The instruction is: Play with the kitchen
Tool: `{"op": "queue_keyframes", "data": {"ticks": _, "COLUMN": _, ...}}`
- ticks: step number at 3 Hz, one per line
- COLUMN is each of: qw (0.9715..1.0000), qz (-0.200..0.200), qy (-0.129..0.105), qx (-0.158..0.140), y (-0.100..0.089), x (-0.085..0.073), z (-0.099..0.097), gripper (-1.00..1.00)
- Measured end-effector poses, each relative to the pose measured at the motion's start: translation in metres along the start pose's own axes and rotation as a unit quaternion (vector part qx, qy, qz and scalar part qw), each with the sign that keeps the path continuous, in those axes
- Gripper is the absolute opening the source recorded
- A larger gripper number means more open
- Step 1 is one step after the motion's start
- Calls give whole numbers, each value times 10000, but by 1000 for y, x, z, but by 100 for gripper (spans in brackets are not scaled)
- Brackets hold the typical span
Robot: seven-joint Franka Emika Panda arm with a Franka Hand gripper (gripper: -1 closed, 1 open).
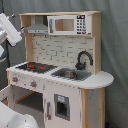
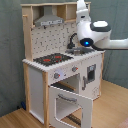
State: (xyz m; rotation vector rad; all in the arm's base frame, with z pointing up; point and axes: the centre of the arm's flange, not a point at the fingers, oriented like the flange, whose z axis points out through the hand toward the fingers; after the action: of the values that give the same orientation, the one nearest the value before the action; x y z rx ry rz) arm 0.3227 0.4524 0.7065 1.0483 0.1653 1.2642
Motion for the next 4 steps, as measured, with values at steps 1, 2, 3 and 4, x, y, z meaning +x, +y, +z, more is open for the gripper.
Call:
{"op": "queue_keyframes", "data": {"ticks": 1, "qw": 9993, "qz": 309, "qy": -156, "qx": 170, "y": -17, "x": 11, "z": 6, "gripper": 100}}
{"op": "queue_keyframes", "data": {"ticks": 2, "qw": 9972, "qz": 595, "qy": -313, "qx": 323, "y": -35, "x": 22, "z": 16, "gripper": 100}}
{"op": "queue_keyframes", "data": {"ticks": 3, "qw": 9942, "qz": 860, "qy": -458, "qx": 459, "y": -51, "x": 33, "z": 27, "gripper": 100}}
{"op": "queue_keyframes", "data": {"ticks": 4, "qw": 9907, "qz": 1085, "qy": -595, "qx": 572, "y": -64, "x": 43, "z": 39, "gripper": 100}}
